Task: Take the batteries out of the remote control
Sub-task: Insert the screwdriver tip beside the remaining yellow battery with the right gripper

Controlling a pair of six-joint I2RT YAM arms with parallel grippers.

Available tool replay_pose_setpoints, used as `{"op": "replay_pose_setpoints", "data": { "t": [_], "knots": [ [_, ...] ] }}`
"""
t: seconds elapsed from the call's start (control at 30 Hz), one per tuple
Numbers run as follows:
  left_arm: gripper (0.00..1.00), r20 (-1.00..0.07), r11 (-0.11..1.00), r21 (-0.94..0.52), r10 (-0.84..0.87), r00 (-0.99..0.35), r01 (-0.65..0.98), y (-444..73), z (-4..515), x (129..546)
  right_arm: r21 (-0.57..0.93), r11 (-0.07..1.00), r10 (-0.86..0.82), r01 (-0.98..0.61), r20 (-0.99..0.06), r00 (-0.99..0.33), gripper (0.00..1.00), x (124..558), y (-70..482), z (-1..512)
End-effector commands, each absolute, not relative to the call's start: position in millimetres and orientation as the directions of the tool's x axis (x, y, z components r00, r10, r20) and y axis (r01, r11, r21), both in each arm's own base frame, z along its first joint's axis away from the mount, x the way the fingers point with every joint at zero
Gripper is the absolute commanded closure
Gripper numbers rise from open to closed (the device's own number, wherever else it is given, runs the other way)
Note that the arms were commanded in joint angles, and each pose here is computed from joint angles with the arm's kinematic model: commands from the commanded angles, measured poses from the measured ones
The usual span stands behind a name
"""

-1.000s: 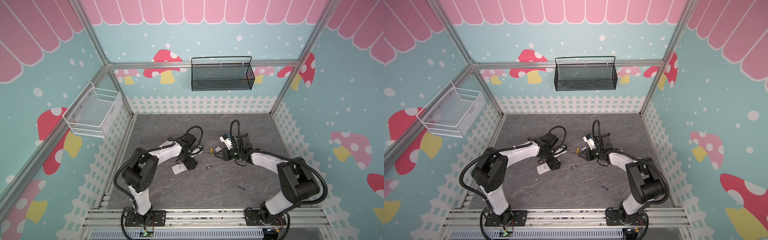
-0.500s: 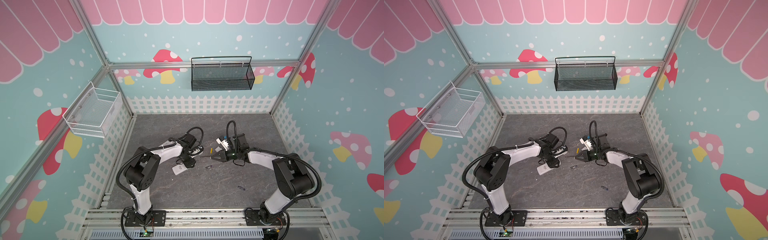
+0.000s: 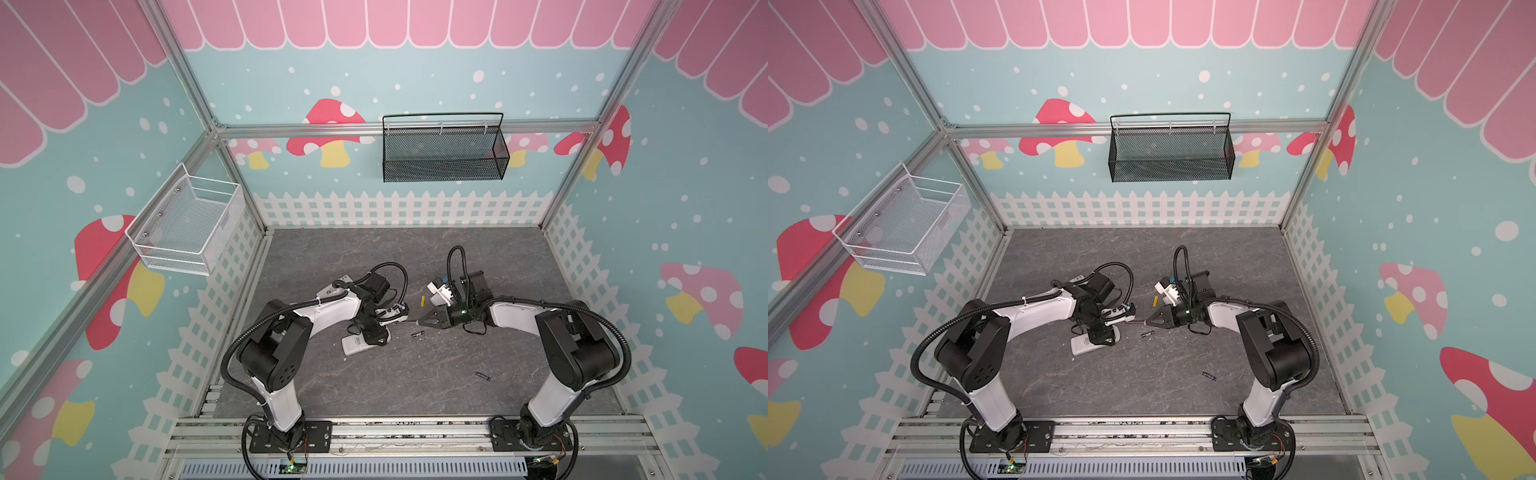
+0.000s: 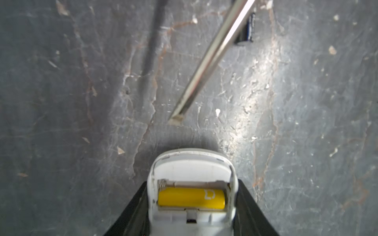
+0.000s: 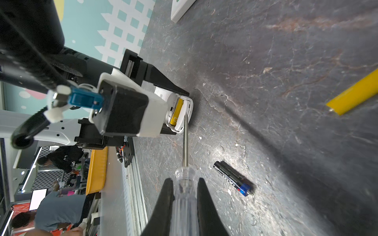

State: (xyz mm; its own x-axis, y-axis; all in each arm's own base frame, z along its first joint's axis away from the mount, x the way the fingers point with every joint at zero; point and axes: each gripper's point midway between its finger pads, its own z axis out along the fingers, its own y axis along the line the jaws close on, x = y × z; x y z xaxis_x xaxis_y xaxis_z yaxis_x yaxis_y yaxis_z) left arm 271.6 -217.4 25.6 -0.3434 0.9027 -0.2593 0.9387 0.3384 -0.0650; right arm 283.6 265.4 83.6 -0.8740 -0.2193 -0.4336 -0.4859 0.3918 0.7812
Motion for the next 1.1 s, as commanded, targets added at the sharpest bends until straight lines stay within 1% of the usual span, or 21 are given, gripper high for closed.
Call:
{"op": "replay_pose_setpoints", "data": {
  "t": [0.0, 0.2, 0.4, 0.53, 0.63, 0.77, 0.93, 1.07],
  "knots": [
    [0.67, -0.279, 0.273, -0.068, 0.918, -0.281, 0.959, -221, 33, 264, 0.8, 0.356, -0.234, -0.483, -0.423, -0.875, 1.0, 281, 275, 87],
    [0.67, -0.285, 0.229, -0.096, 0.926, -0.247, 0.969, -223, 26, 251, 0.816, 0.301, -0.274, -0.493, -0.421, -0.865, 1.0, 267, 289, 89],
    [0.67, -0.278, 0.213, -0.071, 0.934, -0.225, 0.974, -222, 24, 250, 0.82, 0.307, -0.293, -0.483, -0.402, -0.867, 1.0, 260, 293, 83],
    [0.68, -0.256, 0.215, -0.065, 0.94, -0.224, 0.975, -222, 21, 252, 0.827, 0.325, -0.305, -0.458, -0.367, -0.879, 1.0, 255, 294, 74],
    [0.7, -0.267, 0.206, -0.075, 0.938, -0.219, 0.976, -224, 21, 249, 0.824, 0.323, -0.319, -0.465, -0.368, -0.873, 1.0, 251, 295, 73],
    [0.7, -0.25, 0.199, -0.073, 0.945, -0.211, 0.977, -225, 19, 247, 0.826, 0.351, -0.315, -0.442, -0.34, -0.886, 1.0, 253, 295, 66],
    [0.71, -0.255, 0.185, -0.08, 0.946, -0.2, 0.979, -227, 16, 244, 0.822, 0.348, -0.328, -0.451, -0.344, -0.88, 1.0, 252, 299, 64],
    [0.72, -0.251, 0.186, -0.061, 0.948, -0.195, 0.981, -228, 22, 247, 0.816, 0.371, -0.338, -0.443, -0.326, -0.883, 1.0, 252, 300, 60]
  ]
}}
